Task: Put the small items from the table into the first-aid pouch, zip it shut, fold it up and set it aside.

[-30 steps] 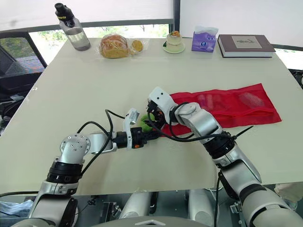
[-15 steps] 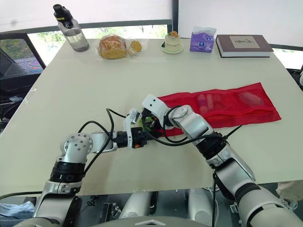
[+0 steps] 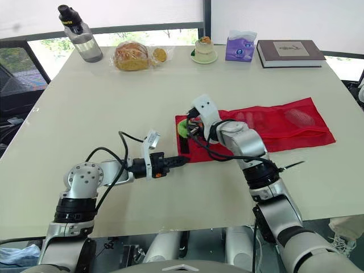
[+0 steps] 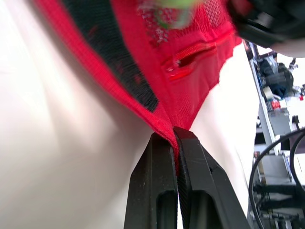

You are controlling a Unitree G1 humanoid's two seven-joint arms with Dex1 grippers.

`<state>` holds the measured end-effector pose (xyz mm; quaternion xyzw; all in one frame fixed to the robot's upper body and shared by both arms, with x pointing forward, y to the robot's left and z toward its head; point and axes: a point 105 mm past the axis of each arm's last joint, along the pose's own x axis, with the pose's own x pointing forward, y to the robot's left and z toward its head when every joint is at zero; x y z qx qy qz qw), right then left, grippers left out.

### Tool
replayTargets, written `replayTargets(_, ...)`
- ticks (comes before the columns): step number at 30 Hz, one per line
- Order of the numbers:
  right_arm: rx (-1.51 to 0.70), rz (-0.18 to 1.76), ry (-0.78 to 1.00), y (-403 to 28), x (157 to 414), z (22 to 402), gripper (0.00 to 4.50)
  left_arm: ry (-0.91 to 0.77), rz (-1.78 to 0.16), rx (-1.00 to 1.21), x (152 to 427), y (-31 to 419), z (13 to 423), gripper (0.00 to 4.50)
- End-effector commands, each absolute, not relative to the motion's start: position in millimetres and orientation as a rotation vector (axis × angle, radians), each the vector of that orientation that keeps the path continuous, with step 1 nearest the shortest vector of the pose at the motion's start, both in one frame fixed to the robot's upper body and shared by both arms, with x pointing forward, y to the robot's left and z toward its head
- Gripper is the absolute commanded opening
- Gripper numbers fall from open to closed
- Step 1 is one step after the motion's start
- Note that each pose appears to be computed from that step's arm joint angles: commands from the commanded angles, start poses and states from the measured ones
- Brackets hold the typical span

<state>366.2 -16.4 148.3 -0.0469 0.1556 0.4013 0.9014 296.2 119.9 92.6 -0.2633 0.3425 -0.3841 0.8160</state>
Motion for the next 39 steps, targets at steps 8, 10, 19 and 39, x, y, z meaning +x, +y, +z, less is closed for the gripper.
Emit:
replayTargets(8, -0.028, 0.721, 0.232, -60.6, 352.2, 173.3, 0.04, 0.681, -0.714, -0.558, 316.8, 160.0, 102.5, 0.0)
replayTargets(10, -0.025, 0.696, 0.233, -67.7, 351.1, 170.3, 0.04, 0.678, -0.716, -0.56, 316.8, 159.7, 103.1, 0.0)
replayTargets(19, -0.034, 0.604, 0.244, -87.8, 349.4, 154.9, 0.04, 0.66, -0.724, -0.585, 313.1, 161.5, 107.5, 0.0)
replayTargets(39, -0.163, 0.156, 0.261, -236.9, 340.9, 142.3, 0.04, 0.549, -0.413, -0.604, 309.3, 248.3, 112.5, 0.0)
